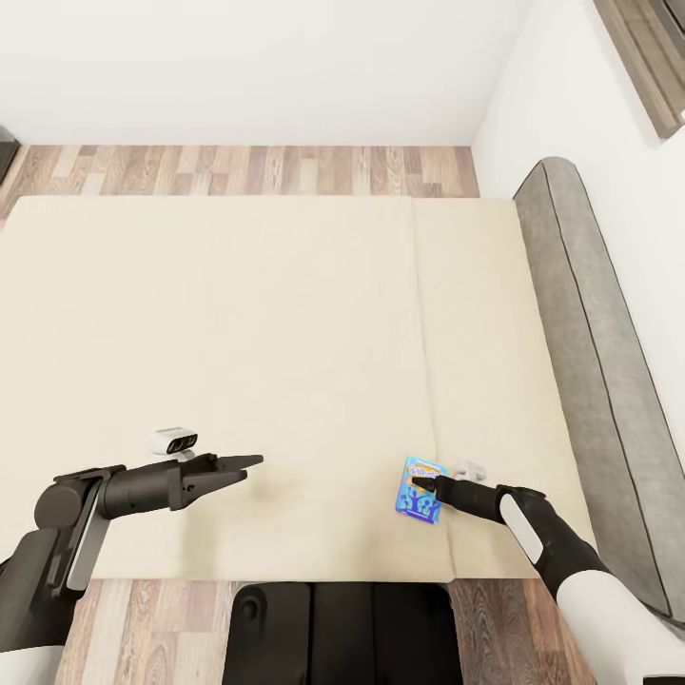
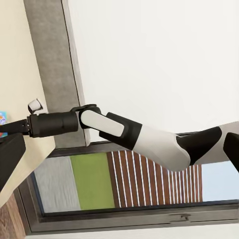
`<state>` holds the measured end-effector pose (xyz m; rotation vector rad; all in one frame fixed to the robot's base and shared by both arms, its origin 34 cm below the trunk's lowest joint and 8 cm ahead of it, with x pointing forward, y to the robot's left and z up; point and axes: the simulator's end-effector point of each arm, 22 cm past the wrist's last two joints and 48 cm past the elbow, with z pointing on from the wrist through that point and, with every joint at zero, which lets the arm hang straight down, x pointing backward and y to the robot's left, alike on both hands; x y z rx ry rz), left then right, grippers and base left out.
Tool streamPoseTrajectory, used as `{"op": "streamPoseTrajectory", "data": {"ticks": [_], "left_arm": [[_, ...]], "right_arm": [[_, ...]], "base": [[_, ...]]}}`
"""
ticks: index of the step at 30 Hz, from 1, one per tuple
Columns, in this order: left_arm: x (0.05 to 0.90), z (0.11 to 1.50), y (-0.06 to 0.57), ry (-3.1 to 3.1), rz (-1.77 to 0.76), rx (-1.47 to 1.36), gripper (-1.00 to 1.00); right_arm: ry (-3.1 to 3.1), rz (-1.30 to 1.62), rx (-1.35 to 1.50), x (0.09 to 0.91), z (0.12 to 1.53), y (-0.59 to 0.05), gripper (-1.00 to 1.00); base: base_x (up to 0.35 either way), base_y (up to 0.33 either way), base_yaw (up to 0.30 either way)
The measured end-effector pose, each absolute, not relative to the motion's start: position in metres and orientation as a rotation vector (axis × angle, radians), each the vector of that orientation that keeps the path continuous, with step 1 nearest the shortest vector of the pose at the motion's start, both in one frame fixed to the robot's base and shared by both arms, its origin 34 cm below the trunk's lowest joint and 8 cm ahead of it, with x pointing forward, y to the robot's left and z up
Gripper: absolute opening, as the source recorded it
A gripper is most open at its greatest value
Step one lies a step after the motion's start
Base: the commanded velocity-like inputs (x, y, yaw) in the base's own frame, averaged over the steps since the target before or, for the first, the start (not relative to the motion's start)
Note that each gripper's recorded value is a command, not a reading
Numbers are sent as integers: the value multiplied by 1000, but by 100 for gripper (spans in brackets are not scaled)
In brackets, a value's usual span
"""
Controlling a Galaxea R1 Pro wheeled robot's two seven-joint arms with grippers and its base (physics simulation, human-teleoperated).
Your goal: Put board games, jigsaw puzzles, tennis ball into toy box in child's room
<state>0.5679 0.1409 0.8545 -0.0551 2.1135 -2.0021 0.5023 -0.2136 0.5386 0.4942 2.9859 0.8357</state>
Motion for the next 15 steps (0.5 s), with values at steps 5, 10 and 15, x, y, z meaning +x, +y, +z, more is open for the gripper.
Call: {"op": "streamPoseTrajectory", "data": {"ticks": [5, 10, 15], "left_arm": [[568, 854, 141, 2113, -2002, -55, 100], [568, 854, 141, 2114, -2002, -55, 100], [568, 854, 141, 2114, -2001, -56, 100]], "right_arm": [[2986, 836, 494, 502, 539, -213, 100], [2985, 837, 494, 502, 539, -213, 100], [2986, 836, 494, 502, 539, -214, 100]], "base": [[0, 0, 0], [0, 0, 0], [0, 19, 0]]}}
